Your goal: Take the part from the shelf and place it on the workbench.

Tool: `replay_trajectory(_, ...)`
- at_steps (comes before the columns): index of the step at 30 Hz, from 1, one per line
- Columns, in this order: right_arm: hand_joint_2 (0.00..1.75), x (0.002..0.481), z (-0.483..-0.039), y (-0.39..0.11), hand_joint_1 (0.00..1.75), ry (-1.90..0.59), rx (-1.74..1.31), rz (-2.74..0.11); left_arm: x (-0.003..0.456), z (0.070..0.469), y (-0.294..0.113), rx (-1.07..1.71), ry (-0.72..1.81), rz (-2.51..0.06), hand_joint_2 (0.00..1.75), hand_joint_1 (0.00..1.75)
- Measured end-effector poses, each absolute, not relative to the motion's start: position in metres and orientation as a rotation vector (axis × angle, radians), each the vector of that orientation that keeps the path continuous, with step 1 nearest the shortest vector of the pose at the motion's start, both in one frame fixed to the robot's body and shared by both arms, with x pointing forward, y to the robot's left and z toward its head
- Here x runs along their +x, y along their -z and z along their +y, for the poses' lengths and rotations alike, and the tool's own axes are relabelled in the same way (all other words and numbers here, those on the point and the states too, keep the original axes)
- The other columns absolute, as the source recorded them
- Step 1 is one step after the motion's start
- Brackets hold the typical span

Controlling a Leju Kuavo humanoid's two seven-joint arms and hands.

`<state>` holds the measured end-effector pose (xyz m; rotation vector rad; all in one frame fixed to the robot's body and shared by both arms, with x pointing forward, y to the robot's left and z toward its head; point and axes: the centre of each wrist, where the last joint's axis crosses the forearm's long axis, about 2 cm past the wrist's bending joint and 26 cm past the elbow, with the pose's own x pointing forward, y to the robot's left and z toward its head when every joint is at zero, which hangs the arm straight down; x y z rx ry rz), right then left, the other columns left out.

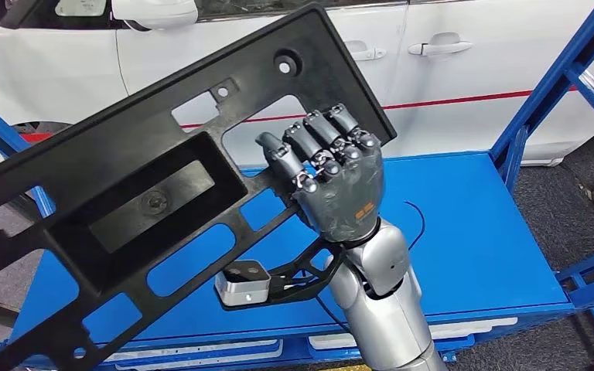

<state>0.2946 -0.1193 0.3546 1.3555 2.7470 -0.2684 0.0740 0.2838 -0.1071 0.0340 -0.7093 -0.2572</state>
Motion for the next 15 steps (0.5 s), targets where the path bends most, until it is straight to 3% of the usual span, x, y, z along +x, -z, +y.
replay_trajectory(7,1.75,0.3,-0.086,-0.343,1.75,0.457,1.256,2.785,0.075,0.271,0.107,0.003,0.25,-0.683,1.75,0.0)
replay_trajectory(15,1.75,0.306,-0.077,-0.325,1.75,0.615,1.197,2.765,0.075,0.264,0.106,-0.011,0.228,-0.668,1.75,0.0)
